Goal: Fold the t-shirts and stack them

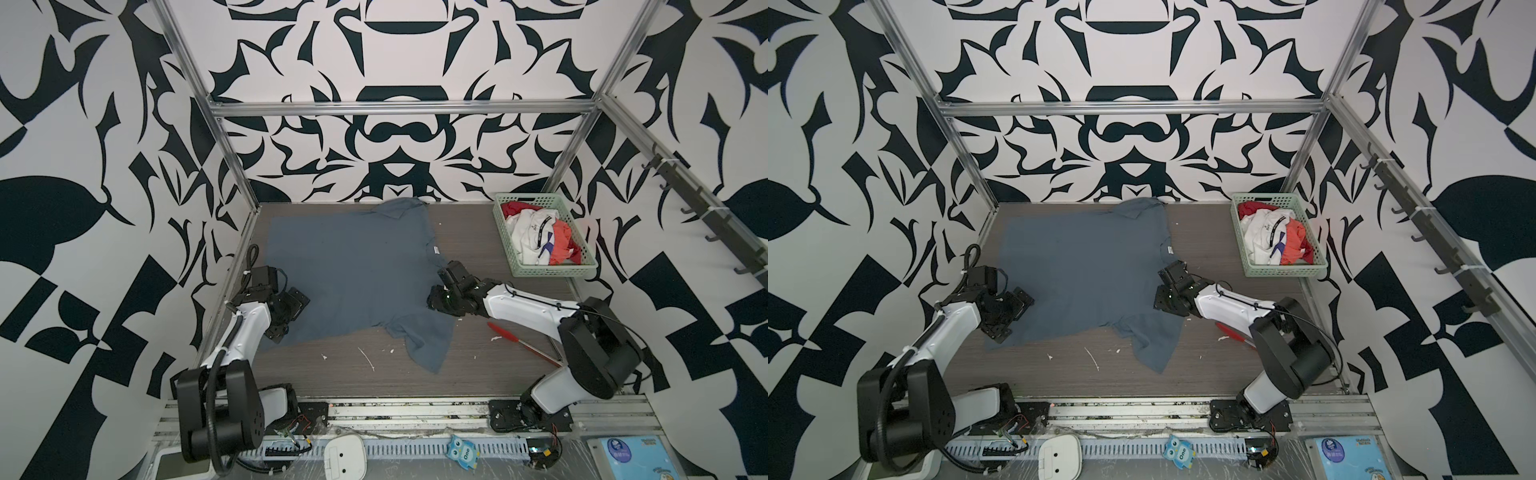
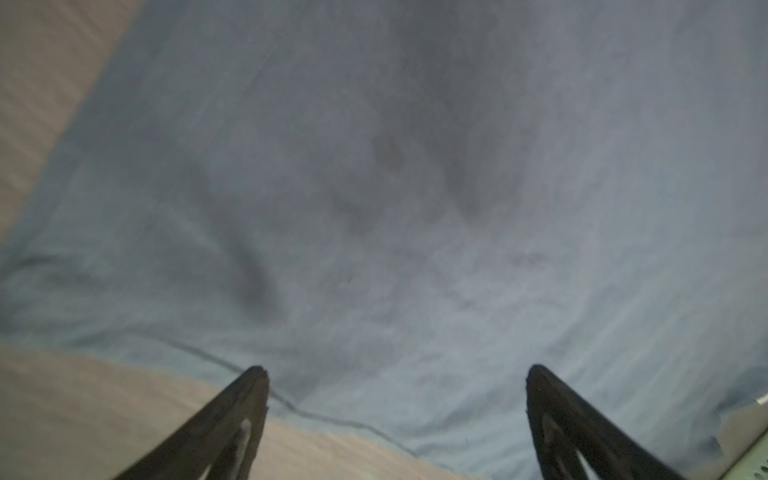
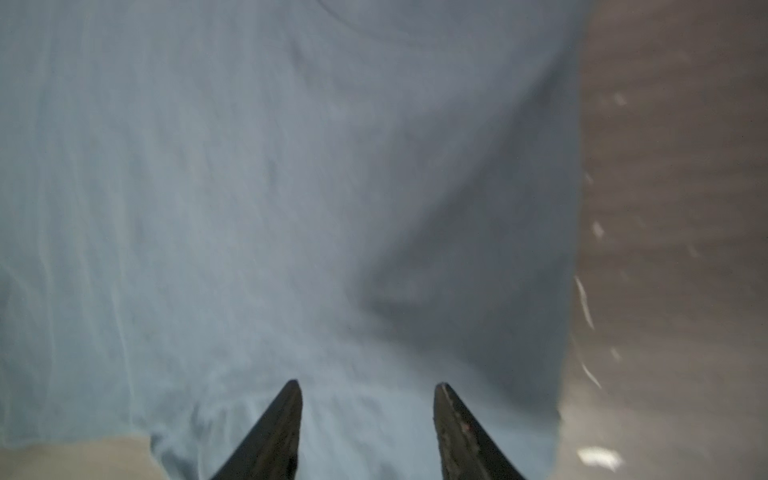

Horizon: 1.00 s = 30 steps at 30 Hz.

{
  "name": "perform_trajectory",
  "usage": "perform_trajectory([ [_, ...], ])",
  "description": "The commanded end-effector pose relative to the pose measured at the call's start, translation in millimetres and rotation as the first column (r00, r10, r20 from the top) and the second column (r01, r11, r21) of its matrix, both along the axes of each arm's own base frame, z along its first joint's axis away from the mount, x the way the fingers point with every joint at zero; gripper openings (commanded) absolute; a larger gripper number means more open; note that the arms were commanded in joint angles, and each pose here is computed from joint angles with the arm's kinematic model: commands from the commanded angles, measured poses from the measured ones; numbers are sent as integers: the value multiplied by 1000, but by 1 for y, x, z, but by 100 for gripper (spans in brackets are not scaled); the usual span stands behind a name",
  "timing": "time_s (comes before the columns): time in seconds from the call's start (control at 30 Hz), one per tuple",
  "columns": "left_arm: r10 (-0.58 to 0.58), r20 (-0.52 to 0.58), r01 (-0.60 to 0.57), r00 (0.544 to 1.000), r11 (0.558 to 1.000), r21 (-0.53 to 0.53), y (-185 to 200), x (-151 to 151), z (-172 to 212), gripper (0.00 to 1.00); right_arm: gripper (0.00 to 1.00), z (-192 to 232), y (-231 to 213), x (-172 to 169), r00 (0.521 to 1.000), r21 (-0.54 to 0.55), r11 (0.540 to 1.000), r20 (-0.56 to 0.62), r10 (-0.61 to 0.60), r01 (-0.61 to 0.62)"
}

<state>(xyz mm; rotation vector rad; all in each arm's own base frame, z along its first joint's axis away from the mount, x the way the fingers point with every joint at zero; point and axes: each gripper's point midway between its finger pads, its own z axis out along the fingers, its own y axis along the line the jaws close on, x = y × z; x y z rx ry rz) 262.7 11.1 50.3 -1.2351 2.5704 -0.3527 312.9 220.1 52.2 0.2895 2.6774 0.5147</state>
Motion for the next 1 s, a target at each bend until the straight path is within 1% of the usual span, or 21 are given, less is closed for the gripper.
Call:
perform_trajectory([
  [0.0,21,29,-22,999,1000,18,9,22,-2,99,53,8,14,36,996,4,1000,84,-26,26],
  [0.07,32,27,-33,999,999,22,14,29,-8,100,49,-7,11,47,998,-29,999,47,-43,44],
  [0.2,26,4,-26,1000,1000,-16,16,51,-23,99,45,-30,-9,73,995,-67,993,-13,-102,101],
  [0.33,26,-21,-27,999,997,-66,15,80,-37,100,42,-41,-40,104,983,-41,983,-42,-179,178],
  [0.47,38,2,-38,999,995,-95,17,114,-41,99,41,-44,-65,139,977,-44,977,-36,-211,209],
  [0.6,31,4,-31,1000,993,-118,17,145,-43,100,40,-44,-84,180,972,-19,972,-27,-233,232],
  [0.73,25,7,-25,1000,994,-108,20,166,-41,99,40,-35,-88,222,975,-2,975,10,-221,221],
  [0.8,-1,24,3,1000,995,-102,18,174,-34,99,39,-28,-91,239,974,8,974,20,-227,227],
  [0.87,-43,52,47,998,996,-77,19,180,-20,100,37,-13,-92,249,973,20,974,45,-227,226],
  [0.97,-124,143,126,982,992,-10,21,187,22,99,42,35,-88,254,967,70,978,151,-204,195],
])
